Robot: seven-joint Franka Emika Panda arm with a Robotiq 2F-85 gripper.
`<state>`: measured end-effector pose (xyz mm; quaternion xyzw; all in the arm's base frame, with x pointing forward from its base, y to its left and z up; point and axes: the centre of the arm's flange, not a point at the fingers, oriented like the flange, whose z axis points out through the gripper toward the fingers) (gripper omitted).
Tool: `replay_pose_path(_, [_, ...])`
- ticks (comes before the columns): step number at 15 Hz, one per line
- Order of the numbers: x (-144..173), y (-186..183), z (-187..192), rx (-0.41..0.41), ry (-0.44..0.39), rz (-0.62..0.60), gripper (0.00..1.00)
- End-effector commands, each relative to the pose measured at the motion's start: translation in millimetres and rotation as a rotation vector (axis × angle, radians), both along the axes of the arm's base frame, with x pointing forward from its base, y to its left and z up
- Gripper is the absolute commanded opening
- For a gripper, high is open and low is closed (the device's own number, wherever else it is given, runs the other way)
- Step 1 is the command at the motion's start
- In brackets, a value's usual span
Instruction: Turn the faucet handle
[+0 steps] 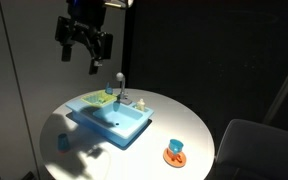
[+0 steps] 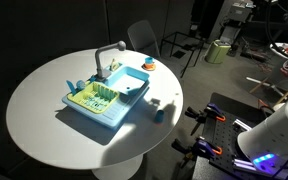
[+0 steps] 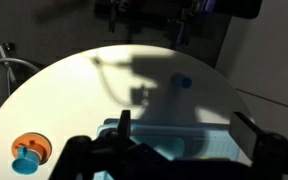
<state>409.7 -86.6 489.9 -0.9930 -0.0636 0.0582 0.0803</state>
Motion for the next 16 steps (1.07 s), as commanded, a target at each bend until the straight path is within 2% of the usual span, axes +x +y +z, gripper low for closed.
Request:
replay_pose_path(1, [33, -32, 25, 0.0, -0.07, -0.058, 1.0])
replay_pose_path(6, [69, -64, 40, -0.017, -0.207, -0.191, 1.0])
replay_pose_path(9, [94, -74, 38, -0.018, -0.268, -0.321, 1.0])
replay_pose_path(12, [116, -77, 33, -0.021, -0.303, -0.464, 1.0])
replay_pose_path(16, [138, -74, 25, -0.028, -0.317, -0.552, 1.0])
